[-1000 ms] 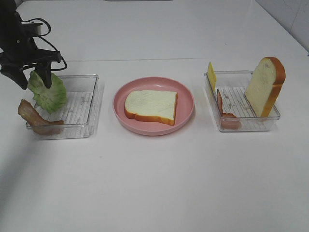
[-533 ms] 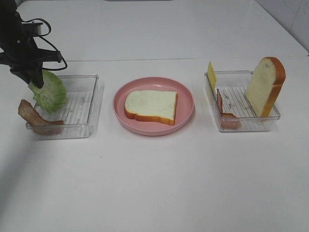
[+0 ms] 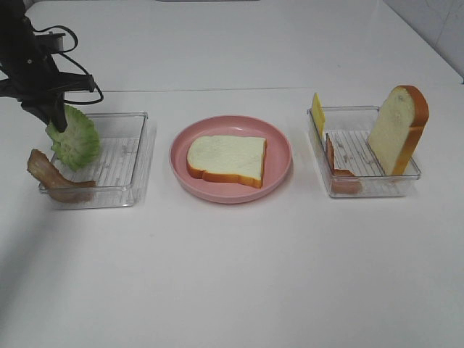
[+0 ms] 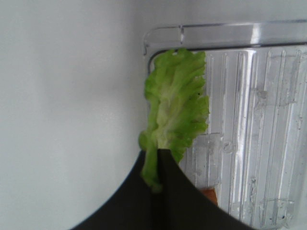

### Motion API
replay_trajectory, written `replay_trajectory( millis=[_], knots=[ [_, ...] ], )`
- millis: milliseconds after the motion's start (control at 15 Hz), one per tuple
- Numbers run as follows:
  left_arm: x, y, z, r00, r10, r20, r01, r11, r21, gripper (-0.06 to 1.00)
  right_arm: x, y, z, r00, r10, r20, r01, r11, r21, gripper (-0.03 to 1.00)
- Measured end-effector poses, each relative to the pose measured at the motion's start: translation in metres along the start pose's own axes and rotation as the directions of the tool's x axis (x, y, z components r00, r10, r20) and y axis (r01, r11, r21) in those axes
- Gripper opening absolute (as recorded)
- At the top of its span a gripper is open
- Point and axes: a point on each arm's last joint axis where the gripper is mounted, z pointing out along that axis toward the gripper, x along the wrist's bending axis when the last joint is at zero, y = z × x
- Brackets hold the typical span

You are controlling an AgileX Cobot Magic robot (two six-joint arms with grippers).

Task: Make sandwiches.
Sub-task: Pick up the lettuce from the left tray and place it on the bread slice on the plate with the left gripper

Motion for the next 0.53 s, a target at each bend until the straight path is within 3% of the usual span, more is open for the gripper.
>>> replay_trajectory(
  millis=[133, 333, 400, 467, 533],
  knots=[
    [-0.002, 0.000, -0.007, 1.000, -0.001, 0.020, 0.001, 1.000, -0.009, 0.00, 0.000, 0.000, 0.000, 1.000, 0.000, 0.000, 0.000, 1.000, 0.000, 0.80],
    [-0.017, 0.001, -0.041, 0.989, 0.005, 0.147, 0.008, 0.996, -0.085, 0.00, 0.000, 0.000, 0.000, 1.000, 0.000, 0.000, 0.000, 1.000, 0.000, 0.80],
    [-0.017, 0.001, -0.041, 0.989, 0.005, 0.147, 0.008, 0.996, -0.085, 0.00, 0.000, 0.000, 0.000, 1.000, 0.000, 0.000, 0.000, 1.000, 0.000, 0.80],
    [-0.027, 0.001, -0.047, 0.967, 0.017, 0.255, 0.009, 0.995, -0.101, 0.00, 0.000, 0.000, 0.000, 1.000, 0.000, 0.000, 0.000, 1.000, 0.000, 0.80],
    [-0.033, 0.002, -0.049, 0.948, 0.026, 0.316, 0.008, 0.994, -0.106, 0.00, 0.000, 0.000, 0.000, 1.000, 0.000, 0.000, 0.000, 1.000, 0.000, 0.80]
  ],
)
